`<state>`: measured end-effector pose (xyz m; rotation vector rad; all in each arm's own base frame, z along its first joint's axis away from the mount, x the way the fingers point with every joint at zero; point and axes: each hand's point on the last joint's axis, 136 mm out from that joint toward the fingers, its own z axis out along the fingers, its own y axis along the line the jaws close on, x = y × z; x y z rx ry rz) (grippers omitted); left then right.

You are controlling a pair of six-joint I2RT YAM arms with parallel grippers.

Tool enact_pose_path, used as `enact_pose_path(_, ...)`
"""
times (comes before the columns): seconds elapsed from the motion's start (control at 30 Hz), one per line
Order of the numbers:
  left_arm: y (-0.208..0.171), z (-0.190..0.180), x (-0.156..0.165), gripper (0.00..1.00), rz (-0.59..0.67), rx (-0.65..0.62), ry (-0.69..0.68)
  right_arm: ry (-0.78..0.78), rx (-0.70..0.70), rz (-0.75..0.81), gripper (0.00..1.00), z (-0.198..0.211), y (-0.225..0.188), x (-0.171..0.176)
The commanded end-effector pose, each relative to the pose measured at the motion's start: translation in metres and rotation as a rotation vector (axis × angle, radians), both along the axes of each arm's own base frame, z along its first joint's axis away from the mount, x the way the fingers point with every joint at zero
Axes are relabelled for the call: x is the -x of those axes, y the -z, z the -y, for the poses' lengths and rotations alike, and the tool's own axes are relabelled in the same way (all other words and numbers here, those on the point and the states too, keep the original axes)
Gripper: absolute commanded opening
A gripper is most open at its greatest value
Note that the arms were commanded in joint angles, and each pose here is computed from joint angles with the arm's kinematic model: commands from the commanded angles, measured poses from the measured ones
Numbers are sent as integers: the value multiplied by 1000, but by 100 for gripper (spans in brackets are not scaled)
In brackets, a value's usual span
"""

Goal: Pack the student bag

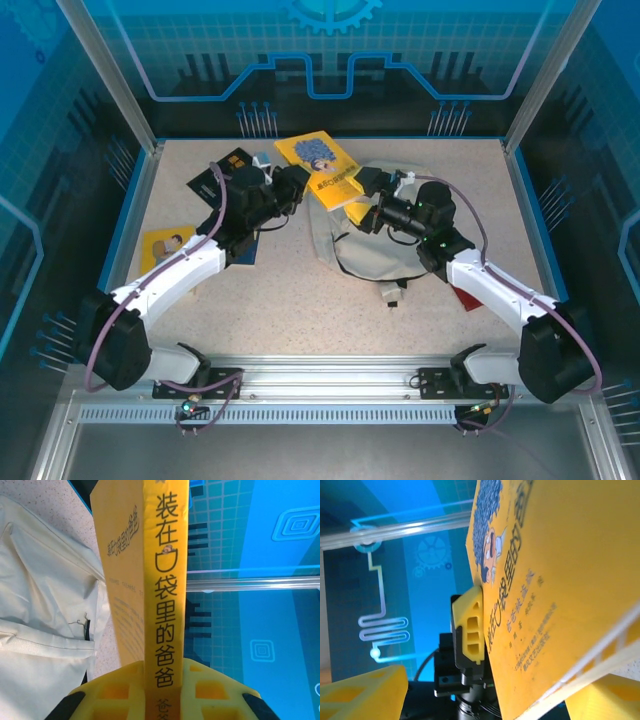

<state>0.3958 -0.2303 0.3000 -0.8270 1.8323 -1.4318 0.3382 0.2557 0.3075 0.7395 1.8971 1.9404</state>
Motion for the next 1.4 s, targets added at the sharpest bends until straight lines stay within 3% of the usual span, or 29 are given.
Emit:
enact_pose_path(0.0,-42,3,3,12,131,117,2,66,-24,6,76,3,-1,-8)
enact_pose_path(0.33,-33,11,7,11,102,148,55,101,-20,0,58,0,10,-30)
enact_pose_path(0.53,-22,13,11,14,60,83,75,170,59,-49,28,16,33,-35)
enact_pose_path(0.57,-20,13,11,18,56,64,79,184,91,-50,23,21,37,-34)
enact_pose_path(0.63,-9,12,14,35,27,-6,88,215,187,-32,15,32,43,-29)
enact_pose_path(0.77,23,5,21,66,-31,-200,114,286,438,37,7,65,45,-18)
enact_pose_path(0.87,50,-1,25,75,-81,-384,152,330,623,121,6,89,29,-11)
enact_pose_path(1.03,92,23,16,74,-124,-516,326,355,870,156,6,126,23,-3)
enact_pose_path(1.37,154,117,-36,62,-187,-527,583,396,996,118,4,185,27,9)
